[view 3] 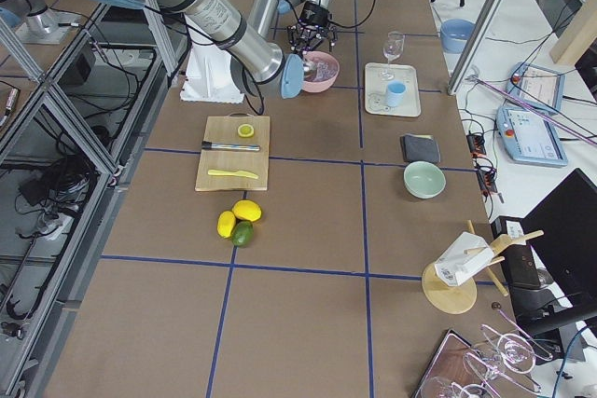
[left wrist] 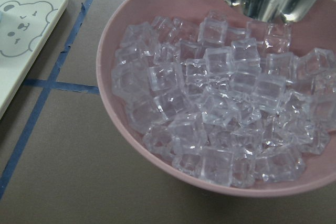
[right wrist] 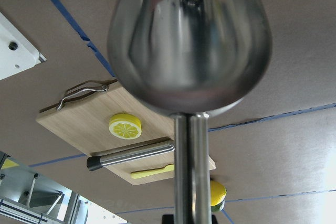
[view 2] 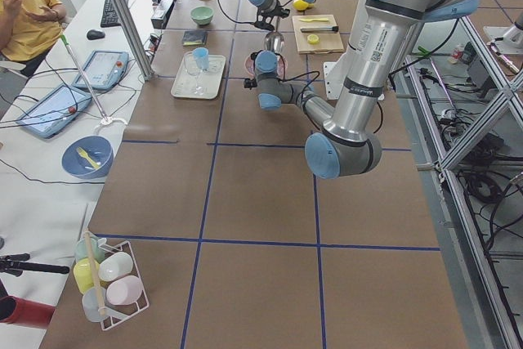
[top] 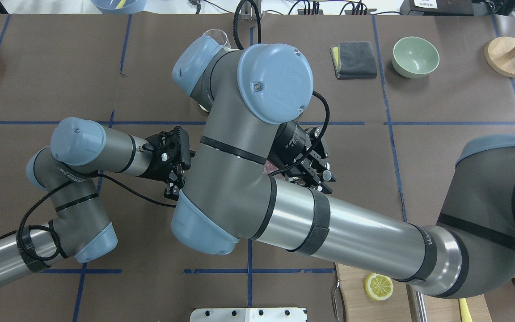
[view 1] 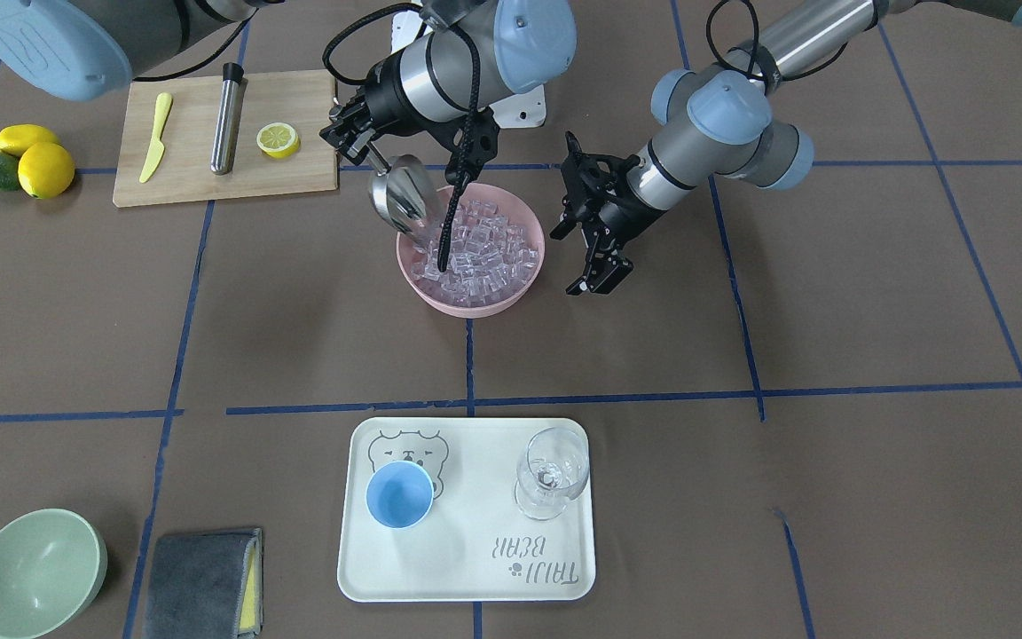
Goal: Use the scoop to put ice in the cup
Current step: 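Swing the right arm over and lower the scoop into the bowl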
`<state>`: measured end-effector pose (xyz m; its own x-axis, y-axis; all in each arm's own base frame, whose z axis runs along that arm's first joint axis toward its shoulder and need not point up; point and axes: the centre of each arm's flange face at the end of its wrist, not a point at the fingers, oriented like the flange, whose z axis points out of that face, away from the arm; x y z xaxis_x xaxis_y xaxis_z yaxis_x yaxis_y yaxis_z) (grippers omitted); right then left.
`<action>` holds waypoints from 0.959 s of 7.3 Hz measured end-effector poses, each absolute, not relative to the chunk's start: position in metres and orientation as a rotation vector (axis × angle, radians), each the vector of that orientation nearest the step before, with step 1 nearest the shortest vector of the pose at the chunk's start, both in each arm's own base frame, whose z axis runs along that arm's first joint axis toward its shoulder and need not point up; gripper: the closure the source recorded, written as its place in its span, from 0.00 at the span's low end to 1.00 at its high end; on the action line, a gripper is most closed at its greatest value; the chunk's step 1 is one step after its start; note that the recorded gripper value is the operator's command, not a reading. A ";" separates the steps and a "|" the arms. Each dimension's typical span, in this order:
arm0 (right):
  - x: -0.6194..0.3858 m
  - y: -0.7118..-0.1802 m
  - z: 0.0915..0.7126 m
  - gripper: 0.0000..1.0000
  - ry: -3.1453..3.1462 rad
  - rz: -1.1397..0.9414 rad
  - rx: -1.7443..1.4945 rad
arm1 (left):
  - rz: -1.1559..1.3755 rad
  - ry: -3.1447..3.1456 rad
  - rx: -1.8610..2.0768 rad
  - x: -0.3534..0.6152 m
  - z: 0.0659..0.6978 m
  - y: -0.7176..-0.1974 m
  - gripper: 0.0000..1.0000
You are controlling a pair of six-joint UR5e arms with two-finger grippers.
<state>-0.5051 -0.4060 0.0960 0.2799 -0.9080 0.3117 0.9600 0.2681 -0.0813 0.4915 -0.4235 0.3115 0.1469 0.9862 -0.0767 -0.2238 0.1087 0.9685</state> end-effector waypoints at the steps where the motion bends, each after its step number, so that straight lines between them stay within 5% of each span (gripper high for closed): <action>1: -0.513 -0.403 0.098 1.00 -0.222 -1.248 -0.280 | 1.143 0.982 1.033 0.491 0.312 -0.424 0.00; 7: -0.525 -0.399 0.150 1.00 -0.308 -1.204 -0.203 | 1.140 0.980 1.034 0.490 0.312 -0.425 0.00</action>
<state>-0.5245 -0.3991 0.1503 0.3242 -0.8829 0.3397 0.9375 0.3478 0.0093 0.4903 -0.4247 0.3117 0.1507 0.9856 -0.0766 -0.2241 0.1095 0.9684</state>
